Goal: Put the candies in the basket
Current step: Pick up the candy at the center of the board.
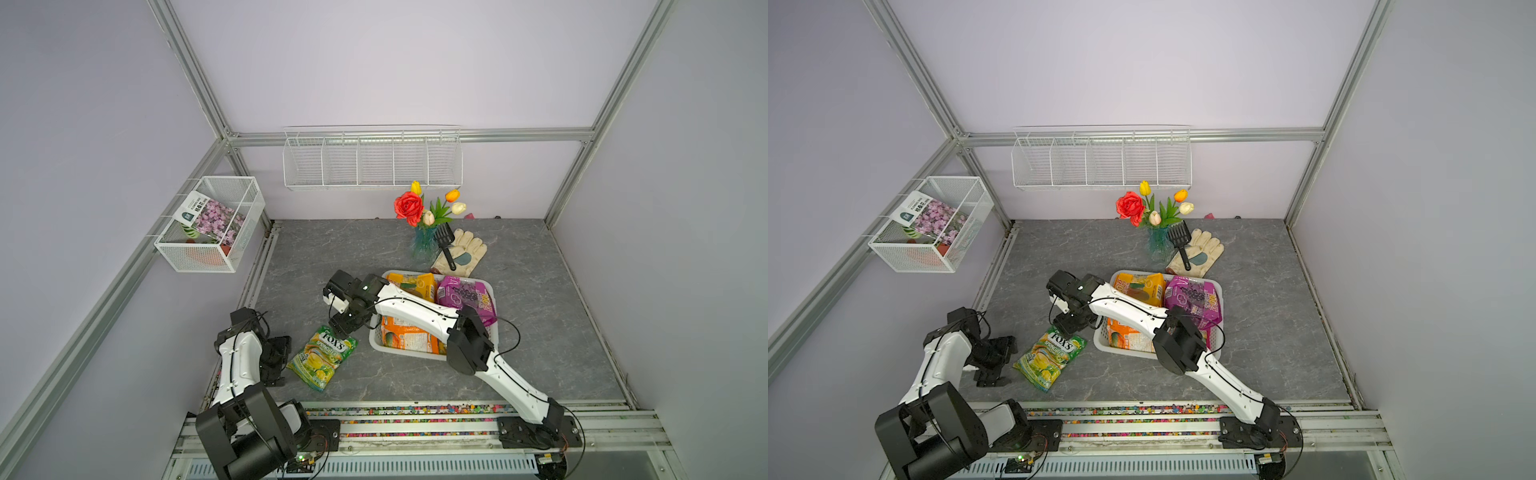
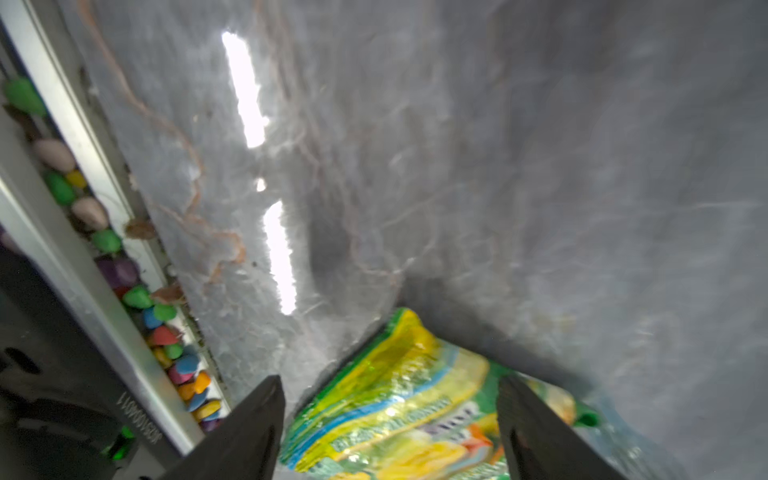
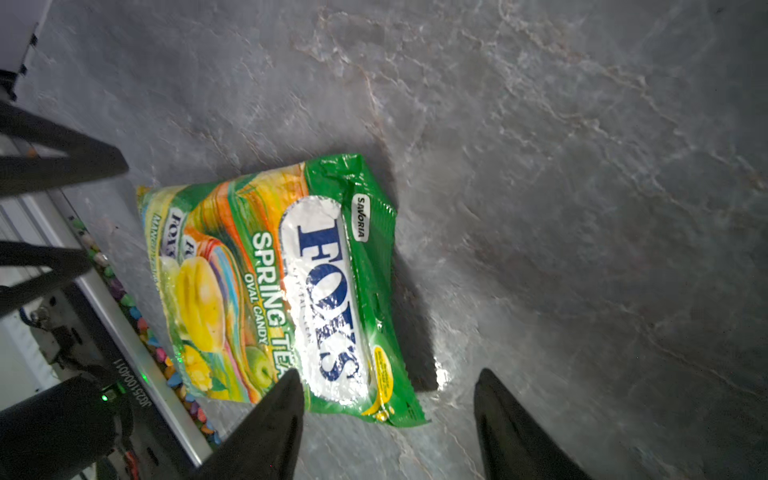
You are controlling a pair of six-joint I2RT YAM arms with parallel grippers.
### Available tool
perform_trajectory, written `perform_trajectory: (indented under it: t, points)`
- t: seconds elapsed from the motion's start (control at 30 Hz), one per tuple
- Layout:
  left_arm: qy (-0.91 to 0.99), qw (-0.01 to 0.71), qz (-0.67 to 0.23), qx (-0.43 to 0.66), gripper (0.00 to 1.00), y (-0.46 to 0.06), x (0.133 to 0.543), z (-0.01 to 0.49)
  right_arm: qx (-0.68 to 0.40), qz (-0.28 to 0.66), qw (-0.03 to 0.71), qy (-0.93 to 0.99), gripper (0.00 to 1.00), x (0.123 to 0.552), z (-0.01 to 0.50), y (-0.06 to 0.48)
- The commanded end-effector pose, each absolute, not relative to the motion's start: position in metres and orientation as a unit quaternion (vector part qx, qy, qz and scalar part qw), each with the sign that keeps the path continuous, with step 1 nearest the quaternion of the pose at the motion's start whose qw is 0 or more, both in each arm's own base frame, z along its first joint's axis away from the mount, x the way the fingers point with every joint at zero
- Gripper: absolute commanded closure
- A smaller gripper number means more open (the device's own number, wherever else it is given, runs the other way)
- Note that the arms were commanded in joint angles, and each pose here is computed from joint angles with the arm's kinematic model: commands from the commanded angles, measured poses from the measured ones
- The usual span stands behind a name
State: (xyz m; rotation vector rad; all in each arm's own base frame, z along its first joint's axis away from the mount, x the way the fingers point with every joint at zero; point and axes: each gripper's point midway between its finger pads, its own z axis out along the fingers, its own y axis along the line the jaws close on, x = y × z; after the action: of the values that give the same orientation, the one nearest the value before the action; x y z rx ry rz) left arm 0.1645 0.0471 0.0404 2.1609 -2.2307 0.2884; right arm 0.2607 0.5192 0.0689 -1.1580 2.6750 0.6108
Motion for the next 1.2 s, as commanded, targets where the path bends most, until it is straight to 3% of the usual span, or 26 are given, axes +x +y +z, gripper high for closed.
perform_trajectory:
  t: [0.0, 0.1, 0.5, 0.7, 0.8, 0.93, 1.17]
  points:
    - [-0.701, 0.048, 0.120, 0.701, 0.20, 0.032, 0.160, 0.033, -0.370, 0.210, 0.038, 0.904, 0.34, 0.253, 0.052, 0.515]
    - [-0.694, 0.080, 0.134, 0.703, 0.22, 0.020, 0.153, 0.023, -0.370, 0.207, 0.021, 0.905, 0.35, 0.249, 0.042, 0.513]
    - [-0.688, 0.092, 0.149, 0.704, 0.25, 0.012, 0.154, 0.011, -0.353, 0.207, -0.007, 0.912, 0.39, 0.255, 0.013, 0.508]
    - [-0.689, 0.089, 0.155, 0.703, 0.25, 0.012, 0.155, 0.012, -0.391, 0.357, -0.065, 0.846, 0.70, 0.218, 0.045, 0.545]
    - [-0.689, 0.087, 0.156, 0.702, 0.25, 0.012, 0.156, 0.012, -0.401, 0.369, -0.064, 0.836, 0.77, 0.214, 0.052, 0.548]
    - [-0.694, 0.086, 0.159, 0.697, 0.25, 0.012, 0.158, 0.015, -0.403, 0.368, -0.054, 0.836, 0.96, 0.216, 0.058, 0.549]
    - [-0.718, -0.028, 0.124, 0.684, 0.18, 0.048, 0.179, 0.061, -0.419, 0.405, 0.028, 0.812, 1.00, 0.225, 0.121, 0.557]
